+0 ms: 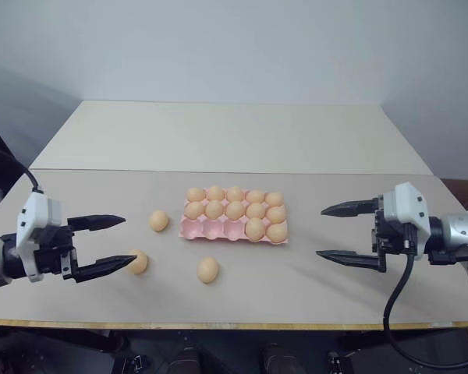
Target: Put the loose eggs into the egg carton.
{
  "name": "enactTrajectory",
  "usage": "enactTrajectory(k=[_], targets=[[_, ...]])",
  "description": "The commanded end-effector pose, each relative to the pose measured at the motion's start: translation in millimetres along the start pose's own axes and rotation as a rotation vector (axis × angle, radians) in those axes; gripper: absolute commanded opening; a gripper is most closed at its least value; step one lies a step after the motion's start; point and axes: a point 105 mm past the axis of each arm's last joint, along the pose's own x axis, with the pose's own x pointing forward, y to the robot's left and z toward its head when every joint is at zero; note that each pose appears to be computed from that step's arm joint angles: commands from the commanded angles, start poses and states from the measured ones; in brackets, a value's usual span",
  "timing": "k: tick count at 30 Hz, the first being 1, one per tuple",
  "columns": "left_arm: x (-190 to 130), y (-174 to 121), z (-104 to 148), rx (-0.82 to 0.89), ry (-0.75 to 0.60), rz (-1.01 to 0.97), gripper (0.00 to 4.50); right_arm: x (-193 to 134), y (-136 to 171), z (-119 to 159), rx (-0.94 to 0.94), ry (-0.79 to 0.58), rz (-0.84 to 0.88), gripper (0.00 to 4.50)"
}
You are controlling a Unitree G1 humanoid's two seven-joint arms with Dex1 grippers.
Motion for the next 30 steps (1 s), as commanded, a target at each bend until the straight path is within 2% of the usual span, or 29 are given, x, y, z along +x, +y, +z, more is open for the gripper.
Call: enactTrajectory(k=[1,9,12,16,22,27,30], targets=[[16,-9,9,0.068,-0.002,-0.075,4.5,-2,0,12,-0.065,-0.021,-0.006,4.49],[77,-35,0,0.18,0.006,-0.343,4.5,1,0,14,-0.073,-0.03,0.002,4.49],[96,-36,-9,0.239,0.022,-0.392,4.5,1,-1,15,-0.078,-0.032,0.0,4.49],[109,-28,-7,0.219,-0.032,-0.382,4.5,0,0,17,-0.083,-0.031,-0.009,4.49],[92,-14,-7,0.205,-0.027,-0.317,4.5,0,1,16,-0.074,-0.033,-0.016,4.49],[47,1,-20,0.213,0.117,-0.226,4.5,0,2,16,-0.067,-0.038,-0.02,4.49],[31,7,-28,0.211,0.174,-0.183,4.5,-1,4,16,-0.062,-0.039,-0.019,4.49]])
